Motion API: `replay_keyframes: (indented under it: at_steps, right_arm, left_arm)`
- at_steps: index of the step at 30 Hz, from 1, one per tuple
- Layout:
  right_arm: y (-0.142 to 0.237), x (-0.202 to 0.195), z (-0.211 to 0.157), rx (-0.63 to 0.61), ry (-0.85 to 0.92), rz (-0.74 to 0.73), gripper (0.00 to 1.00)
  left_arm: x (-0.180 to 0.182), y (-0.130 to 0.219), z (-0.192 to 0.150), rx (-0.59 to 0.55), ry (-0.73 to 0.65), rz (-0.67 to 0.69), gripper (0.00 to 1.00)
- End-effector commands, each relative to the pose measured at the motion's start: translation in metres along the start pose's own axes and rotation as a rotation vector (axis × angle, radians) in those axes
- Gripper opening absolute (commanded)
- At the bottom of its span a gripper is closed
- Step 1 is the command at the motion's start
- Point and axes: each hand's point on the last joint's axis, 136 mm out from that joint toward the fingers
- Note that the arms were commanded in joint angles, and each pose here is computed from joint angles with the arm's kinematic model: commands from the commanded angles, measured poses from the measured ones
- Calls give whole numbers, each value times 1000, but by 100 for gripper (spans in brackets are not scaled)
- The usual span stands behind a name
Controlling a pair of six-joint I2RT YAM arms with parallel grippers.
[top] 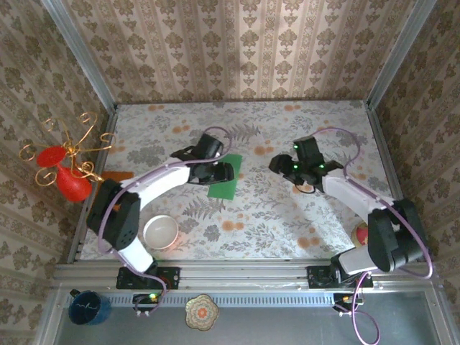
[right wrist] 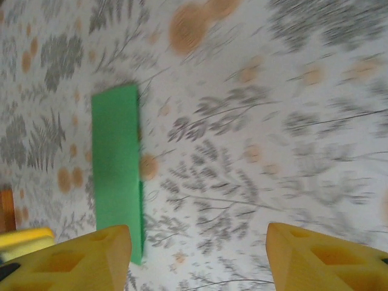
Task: Fold a paper plane with a square sheet of paper (pick it up from the middle)
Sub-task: Turn over the paper at the center of the table, then move the paper to the center of the table.
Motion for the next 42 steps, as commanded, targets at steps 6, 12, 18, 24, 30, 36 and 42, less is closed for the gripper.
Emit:
replay_keyframes:
  at_steps: [6,12,18,24,30,36,42]
  right_arm:
    - [-58,86,-37,162,122,150,57]
    - [-86,123,-55,236,172,203,56]
    - [-105,132,-70,301,181,227,53]
    - [-112,128,-74,327,198,210,52]
    - [-121,119,-83,373,197,182,48]
    - [-124,105,-94,421,208,133,48]
    - [-124,86,-103,459,220,86,47]
  left_arm:
    - [65,33,15,-125,175,-25,88]
    - [86,54,19,-198,178,-16,100]
    - [83,55,17,-182,193,-37,100]
    - [80,52,14,-157,203,-51,100]
    - [77,44,10,-129,208,-69,100]
    - [73,33,6,-95,208,-68,99]
    - [72,23,5,-71,215,-64,99]
Point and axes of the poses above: each hand's point on the last joint's axis, 136 mm out from that joint toward the fingers, its own y axis back along the fingers, its own x axis along the line the jaws close on, z = x × y, and after that the axes turned 15 degrees about y, right-handed
